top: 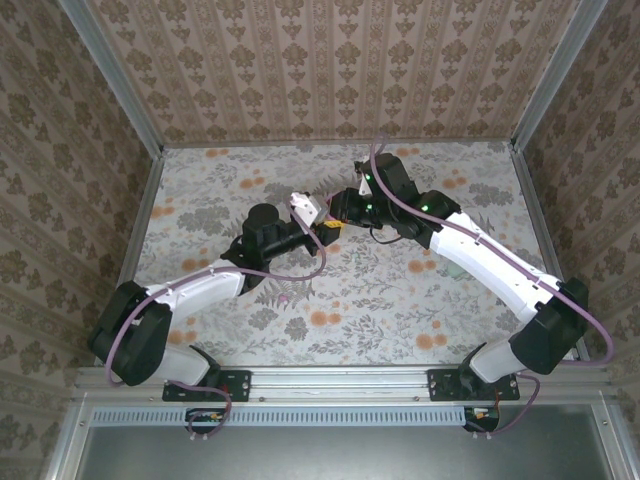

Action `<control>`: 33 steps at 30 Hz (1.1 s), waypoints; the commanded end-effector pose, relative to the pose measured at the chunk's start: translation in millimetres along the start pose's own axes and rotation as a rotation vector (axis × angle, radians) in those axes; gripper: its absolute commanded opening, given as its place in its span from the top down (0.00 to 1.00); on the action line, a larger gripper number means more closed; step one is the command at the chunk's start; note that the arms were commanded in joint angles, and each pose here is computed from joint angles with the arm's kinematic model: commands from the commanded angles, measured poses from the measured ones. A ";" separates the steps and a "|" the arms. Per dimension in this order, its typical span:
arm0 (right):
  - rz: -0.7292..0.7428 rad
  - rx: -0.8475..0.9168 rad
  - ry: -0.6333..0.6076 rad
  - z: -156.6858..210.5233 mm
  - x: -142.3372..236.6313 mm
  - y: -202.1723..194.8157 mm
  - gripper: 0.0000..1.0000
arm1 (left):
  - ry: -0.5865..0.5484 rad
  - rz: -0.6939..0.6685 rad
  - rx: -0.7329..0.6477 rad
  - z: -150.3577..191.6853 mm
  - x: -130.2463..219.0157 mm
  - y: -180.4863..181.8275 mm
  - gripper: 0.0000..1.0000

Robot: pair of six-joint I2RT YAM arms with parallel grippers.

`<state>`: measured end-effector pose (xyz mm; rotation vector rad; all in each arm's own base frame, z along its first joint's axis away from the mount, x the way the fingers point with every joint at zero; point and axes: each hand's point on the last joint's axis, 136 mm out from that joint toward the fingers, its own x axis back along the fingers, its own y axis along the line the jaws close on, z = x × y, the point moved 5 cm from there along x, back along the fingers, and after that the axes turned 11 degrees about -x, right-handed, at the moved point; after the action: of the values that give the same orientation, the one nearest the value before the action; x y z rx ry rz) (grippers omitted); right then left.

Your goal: Insert the wireless bluetooth earbuds into the charging case

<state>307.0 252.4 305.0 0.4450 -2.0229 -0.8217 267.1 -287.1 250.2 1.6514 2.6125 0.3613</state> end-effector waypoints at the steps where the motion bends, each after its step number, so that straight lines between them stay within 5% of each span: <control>1: -0.001 0.021 0.005 1.7 0.5 6.7 0.75 | -0.092 -0.020 -0.053 -30.4 -3.1 6.0 0.74; 33: -0.070 0.034 -0.038 0.5 42.1 18.8 0.65 | -0.094 -0.043 -0.071 -33.2 2.3 7.2 0.74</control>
<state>296.3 249.0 326.0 0.4909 -2.0456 -0.8338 268.0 -289.0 255.9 1.6329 2.6062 0.3586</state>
